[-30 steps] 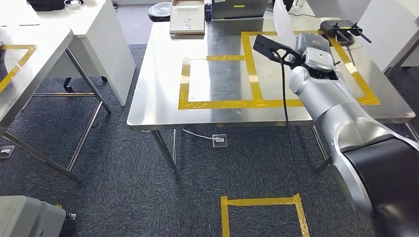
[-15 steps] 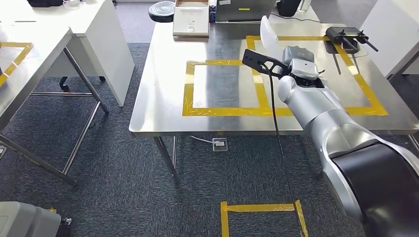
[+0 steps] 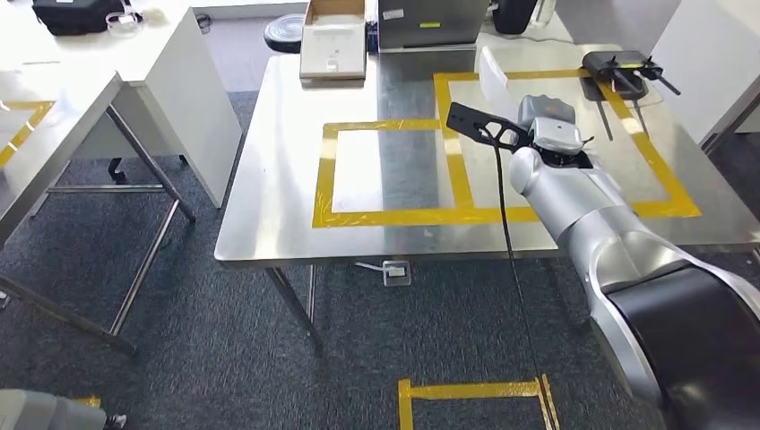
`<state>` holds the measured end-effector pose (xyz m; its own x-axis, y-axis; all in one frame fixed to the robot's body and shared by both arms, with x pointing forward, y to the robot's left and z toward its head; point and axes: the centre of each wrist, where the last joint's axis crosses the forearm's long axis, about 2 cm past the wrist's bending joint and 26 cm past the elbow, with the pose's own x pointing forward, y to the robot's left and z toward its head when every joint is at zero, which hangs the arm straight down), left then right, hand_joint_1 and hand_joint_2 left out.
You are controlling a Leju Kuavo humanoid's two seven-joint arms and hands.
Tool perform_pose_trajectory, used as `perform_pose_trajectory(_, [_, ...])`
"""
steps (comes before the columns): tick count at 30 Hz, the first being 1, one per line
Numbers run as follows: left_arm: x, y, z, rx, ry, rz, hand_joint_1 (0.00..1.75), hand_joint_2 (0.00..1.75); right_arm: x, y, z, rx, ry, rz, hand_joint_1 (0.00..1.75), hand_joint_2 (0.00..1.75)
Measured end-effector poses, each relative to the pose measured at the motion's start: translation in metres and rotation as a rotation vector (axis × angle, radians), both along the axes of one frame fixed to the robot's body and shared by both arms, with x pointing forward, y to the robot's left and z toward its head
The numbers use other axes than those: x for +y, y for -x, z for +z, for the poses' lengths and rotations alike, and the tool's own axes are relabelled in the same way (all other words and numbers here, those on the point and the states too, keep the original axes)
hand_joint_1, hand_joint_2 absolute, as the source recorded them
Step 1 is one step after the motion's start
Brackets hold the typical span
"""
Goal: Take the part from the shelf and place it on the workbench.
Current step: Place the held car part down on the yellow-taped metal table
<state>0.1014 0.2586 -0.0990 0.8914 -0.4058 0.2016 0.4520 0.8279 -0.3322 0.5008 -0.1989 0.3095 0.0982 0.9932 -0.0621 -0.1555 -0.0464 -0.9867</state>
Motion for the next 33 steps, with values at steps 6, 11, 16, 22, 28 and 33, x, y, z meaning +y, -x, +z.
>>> perform_pose_trajectory(6, [-0.0002,0.0022,-0.0005,0.006,0.000,0.000,0.00,1.75,0.0023,0.0013,-0.0040,0.009,-0.001,0.008,1.75,1.75])
perform_pose_trajectory(11, [0.0006,0.0030,-0.0007,0.008,-0.003,-0.002,0.00,1.75,0.0024,0.0009,-0.0023,0.006,-0.002,0.011,1.75,1.75])
perform_pose_trajectory(16, [-0.0001,0.0019,-0.0004,0.007,-0.004,-0.007,0.00,1.75,0.0023,0.0003,0.0005,-0.001,-0.010,0.017,1.75,1.75])
perform_pose_trajectory(22, [-0.0012,0.0019,-0.0004,0.006,-0.002,-0.008,0.00,1.75,0.0010,0.0011,-0.0042,0.009,-0.009,0.014,1.75,1.75])
perform_pose_trajectory(28, [0.0006,0.0008,-0.0002,0.005,-0.006,-0.009,0.00,1.75,-0.0005,0.0006,-0.0031,0.007,-0.007,0.012,1.75,1.75])
perform_pose_trajectory(33, [0.0004,-0.0008,0.0002,0.003,-0.007,-0.010,0.00,1.75,0.0005,0.0003,-0.0010,0.002,-0.002,0.016,1.75,1.75])
